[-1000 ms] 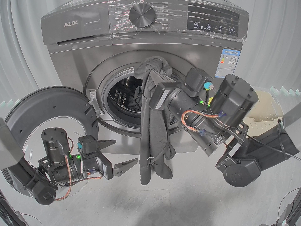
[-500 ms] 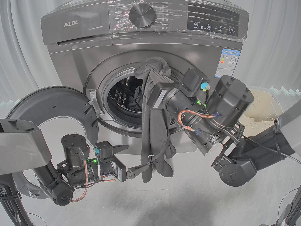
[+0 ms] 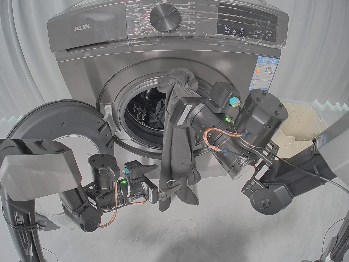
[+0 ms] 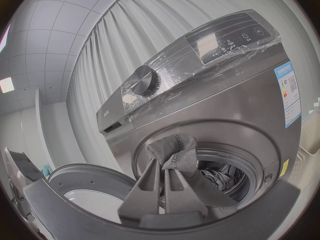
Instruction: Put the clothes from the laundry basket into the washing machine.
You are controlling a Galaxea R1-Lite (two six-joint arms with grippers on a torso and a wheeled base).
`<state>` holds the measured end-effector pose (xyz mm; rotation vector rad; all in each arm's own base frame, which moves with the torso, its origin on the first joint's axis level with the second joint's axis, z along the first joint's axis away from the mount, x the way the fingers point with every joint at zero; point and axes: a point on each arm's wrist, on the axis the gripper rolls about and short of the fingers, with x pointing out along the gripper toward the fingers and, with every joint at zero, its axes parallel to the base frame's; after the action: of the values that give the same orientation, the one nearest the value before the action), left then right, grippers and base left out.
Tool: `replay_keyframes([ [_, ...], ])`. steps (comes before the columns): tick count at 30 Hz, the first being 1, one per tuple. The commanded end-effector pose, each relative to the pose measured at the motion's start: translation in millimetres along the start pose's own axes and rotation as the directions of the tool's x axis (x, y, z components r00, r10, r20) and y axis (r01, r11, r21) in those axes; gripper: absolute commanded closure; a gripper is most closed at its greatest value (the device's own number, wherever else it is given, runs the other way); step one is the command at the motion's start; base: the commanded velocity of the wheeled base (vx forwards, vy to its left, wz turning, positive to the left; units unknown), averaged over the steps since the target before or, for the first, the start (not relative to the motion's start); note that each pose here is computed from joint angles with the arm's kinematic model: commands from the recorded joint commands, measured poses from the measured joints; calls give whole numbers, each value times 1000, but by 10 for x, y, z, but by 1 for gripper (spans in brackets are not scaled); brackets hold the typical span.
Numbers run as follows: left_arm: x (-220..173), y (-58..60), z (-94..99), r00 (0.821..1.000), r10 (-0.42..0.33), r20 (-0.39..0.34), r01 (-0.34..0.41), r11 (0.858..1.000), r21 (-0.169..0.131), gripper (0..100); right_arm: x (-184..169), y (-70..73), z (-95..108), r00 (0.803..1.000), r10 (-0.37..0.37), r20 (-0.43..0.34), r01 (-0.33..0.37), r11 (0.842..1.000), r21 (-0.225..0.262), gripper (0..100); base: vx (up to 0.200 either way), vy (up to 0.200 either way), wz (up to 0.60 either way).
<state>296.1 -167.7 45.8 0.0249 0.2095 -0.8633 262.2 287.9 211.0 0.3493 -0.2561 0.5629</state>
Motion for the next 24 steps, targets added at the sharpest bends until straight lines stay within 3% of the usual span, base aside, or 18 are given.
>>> replay_keyframes([
  [1, 147, 56, -145, 1000, 0, -20, 0, 1000, -7, 0, 4, -5, -2, 1000, -4, 1, 4, 1000, 0, 100, 0, 0, 0],
  [14, 414, 154, -292, 1000, 3, 12, -3, 1000, 2, 0, -3, 17, -4, 1000, 0, 1, 0, 1000, 2, 100, 0, 0, 0],
  [18, 534, 210, -321, 999, 43, 30, -43, 999, 10, 0, -6, 29, -5, 1000, 3, 2, -3, 1000, 4, 100, 0, 0, 0],
  [24, 619, 243, -363, 998, 46, 37, -47, 999, 11, 0, -10, 40, -6, 1000, 6, 1, -6, 1000, 6, 100, 0, 0, 0],
])
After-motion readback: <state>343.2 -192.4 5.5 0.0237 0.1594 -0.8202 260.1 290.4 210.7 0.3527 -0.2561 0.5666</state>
